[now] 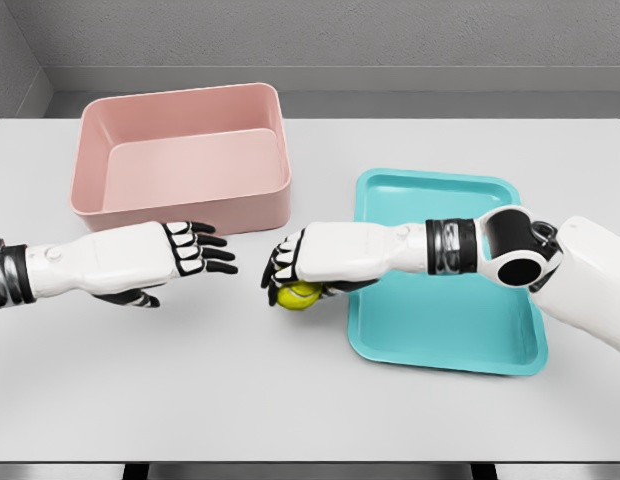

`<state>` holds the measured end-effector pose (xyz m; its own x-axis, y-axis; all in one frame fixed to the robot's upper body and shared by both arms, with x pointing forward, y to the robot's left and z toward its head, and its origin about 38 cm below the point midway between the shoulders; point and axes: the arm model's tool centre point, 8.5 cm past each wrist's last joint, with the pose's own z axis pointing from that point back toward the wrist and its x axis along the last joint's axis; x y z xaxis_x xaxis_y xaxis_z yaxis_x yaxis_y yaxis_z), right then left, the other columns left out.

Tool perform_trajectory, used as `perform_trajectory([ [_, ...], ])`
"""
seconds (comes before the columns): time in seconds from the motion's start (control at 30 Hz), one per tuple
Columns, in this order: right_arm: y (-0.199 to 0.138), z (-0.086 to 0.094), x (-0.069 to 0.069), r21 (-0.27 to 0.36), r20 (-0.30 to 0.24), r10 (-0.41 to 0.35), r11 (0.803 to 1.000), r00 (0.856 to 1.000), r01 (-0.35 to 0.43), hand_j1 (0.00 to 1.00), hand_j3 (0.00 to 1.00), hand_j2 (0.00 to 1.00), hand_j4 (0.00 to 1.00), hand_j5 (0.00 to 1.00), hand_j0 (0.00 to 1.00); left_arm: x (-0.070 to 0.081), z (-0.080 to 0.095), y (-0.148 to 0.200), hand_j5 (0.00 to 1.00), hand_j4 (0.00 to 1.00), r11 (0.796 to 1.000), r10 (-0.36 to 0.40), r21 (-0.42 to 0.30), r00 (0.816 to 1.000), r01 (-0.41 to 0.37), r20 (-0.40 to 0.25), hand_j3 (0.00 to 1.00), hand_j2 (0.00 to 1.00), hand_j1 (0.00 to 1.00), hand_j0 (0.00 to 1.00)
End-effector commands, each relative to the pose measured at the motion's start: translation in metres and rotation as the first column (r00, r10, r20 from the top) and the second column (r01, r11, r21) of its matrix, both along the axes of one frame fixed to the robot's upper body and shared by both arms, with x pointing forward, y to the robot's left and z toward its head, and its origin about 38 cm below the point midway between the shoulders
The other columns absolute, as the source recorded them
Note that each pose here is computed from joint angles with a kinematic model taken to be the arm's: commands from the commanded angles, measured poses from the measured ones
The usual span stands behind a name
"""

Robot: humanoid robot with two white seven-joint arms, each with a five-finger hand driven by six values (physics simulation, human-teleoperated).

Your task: Put the tennis from the blue tray into the pink basket with both arms

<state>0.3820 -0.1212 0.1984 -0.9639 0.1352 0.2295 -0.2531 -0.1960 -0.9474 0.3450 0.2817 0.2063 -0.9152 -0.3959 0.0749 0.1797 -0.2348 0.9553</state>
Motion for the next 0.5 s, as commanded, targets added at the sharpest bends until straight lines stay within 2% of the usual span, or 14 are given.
perform_trajectory([
  [0.0, 0.01, -0.011, 0.0, -0.007, -0.032, 0.01, 1.0, 0.999, -0.01, 0.57, 0.57, 0.57, 0.57, 0.57, 0.57, 0.0, -0.001, 0.001, 1.0, 1.0, 1.0, 0.002, 0.012, 1.0, -0.002, -0.006, 1.0, 1.0, 1.0, 1.0],
  [0.07, 0.015, -0.014, 0.007, -0.013, -0.038, 0.003, 1.0, 0.999, -0.003, 0.57, 0.57, 0.57, 0.57, 0.57, 0.57, -0.001, -0.001, 0.001, 1.0, 1.0, 1.0, 0.0, 0.014, 1.0, 0.0, -0.007, 1.0, 1.0, 1.0, 1.0],
  [0.27, 0.022, -0.021, 0.005, -0.029, -0.041, 0.016, 0.999, 0.999, -0.017, 0.57, 0.57, 0.57, 0.57, 0.57, 0.57, -0.001, 0.003, 0.012, 1.0, 1.0, 0.999, 0.022, 0.035, 1.0, -0.022, 0.001, 1.0, 1.0, 1.0, 1.0],
  [0.47, 0.027, -0.033, 0.015, -0.058, -0.063, -0.001, 0.998, 0.998, -0.003, 0.56, 0.56, 0.56, 0.56, 0.56, 0.56, -0.001, 0.004, 0.016, 1.0, 1.0, 0.999, 0.031, 0.039, 1.0, -0.031, 0.004, 1.0, 1.0, 1.0, 1.0],
])
